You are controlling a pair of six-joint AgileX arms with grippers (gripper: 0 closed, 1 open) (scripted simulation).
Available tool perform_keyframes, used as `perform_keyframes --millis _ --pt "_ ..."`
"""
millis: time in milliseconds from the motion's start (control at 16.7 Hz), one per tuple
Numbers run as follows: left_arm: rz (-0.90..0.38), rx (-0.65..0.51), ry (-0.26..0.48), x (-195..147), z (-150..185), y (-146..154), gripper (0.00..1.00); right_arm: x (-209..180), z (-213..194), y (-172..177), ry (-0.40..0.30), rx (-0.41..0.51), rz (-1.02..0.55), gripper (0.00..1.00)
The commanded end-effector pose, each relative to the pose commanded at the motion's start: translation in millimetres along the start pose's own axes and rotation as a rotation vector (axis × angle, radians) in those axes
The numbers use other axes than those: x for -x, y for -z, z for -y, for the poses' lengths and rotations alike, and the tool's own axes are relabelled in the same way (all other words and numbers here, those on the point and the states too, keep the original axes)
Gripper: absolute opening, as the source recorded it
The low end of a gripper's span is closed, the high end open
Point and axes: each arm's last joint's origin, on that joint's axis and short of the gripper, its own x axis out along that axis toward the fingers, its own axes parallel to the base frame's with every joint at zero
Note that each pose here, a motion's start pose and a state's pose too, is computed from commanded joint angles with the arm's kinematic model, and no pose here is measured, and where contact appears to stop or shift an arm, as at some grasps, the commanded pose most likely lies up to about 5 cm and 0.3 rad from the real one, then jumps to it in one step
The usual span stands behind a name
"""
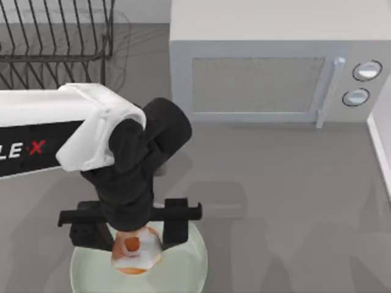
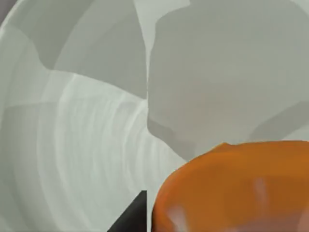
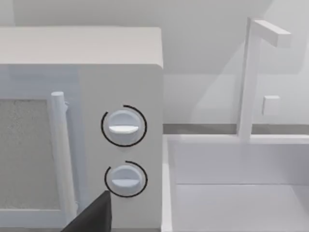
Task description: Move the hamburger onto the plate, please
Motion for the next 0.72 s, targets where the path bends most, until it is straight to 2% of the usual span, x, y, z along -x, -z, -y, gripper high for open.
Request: perform_keyframes --millis 300,720 --pt "-0.008 0.000 -0.007 -8.0 -0.4 1.4 0.00 0.0 0.0 0.0 0.000 0.000 0.000 1.00" --pt "-0.008 0.000 -0.007 -8.0 -0.4 1.4 0.53 0.0 0.0 0.0 0.000 0.000 0.000 1.00"
